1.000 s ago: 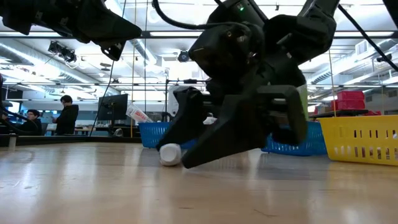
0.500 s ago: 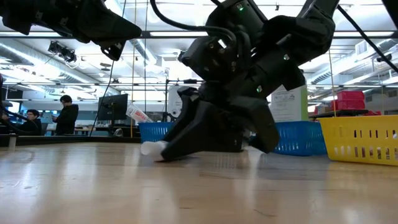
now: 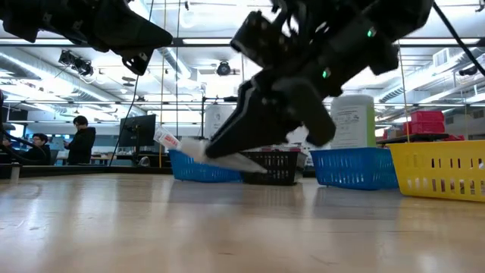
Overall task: Pick & Place Travel size toiletries
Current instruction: Put the toothpaste into the yellow basket, then return to Home Position
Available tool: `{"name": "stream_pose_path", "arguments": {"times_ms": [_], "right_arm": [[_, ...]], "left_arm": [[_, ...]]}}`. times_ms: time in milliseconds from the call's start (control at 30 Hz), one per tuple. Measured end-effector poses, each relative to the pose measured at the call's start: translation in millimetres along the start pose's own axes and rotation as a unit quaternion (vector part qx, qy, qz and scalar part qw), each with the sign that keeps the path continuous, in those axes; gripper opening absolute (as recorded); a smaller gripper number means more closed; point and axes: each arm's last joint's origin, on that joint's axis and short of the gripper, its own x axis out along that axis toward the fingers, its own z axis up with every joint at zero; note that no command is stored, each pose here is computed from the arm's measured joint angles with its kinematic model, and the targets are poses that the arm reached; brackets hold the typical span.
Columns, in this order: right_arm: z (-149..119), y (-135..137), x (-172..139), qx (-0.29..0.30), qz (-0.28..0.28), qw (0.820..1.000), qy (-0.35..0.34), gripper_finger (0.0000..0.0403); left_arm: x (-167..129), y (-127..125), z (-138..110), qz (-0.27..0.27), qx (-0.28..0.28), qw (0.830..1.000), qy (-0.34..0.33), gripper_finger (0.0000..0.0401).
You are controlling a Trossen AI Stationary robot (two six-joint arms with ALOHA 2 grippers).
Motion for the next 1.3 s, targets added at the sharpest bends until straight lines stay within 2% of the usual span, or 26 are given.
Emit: {"name": "stream_pose_path", "arguments": {"times_ms": [267, 333, 433, 600, 700, 800, 900, 1033, 1300], "right_arm": [[16, -4, -35, 0.046, -0.033, 0.998, 0.040, 0.0064], [20, -5, -51, 0.056, -0.044, 0.996, 0.062, 0.0060], [25, -8, -83, 0.105, -0.047, 0.988, 0.099, 0.0060], [21, -13, -151, 0.204, -0.055, 0.957, 0.196, 0.0058], [11, -11, -190, 0.252, -0.031, 0.928, 0.272, 0.0057], [4, -8, -215, 0.272, -0.029, 0.907, 0.321, 0.0059], [-2, -3, -221, 0.257, -0.037, 0.905, 0.337, 0.0061], [-13, 4, -213, 0.256, -0.035, 0.907, 0.333, 0.0066], [-44, 9, -205, 0.240, -0.033, 0.895, 0.374, 0.0090]], "left_arm": [[0, 0, 0, 0.000, -0.018, 1.000, 0.000, 0.0015], [0, 0, 0, 0.000, -0.020, 1.000, 0.000, 0.0014], [0, 0, 0, 0.000, -0.021, 1.000, 0.000, 0.0010], [0, 0, 0, 0.002, -0.024, 1.000, -0.002, 0.0010], [0, 0, 0, 0.004, -0.026, 1.000, -0.002, 0.0014], [0, 1, 1, 0.012, -0.026, 1.000, -0.003, 0.0014], [0, 1, 1, 0.024, -0.030, 0.999, -0.005, 0.0010], [0, 2, 1, 0.034, -0.037, 0.999, -0.008, 0.0009], [0, 2, 1, 0.042, -0.043, 0.998, -0.009, 0.0017]]}}
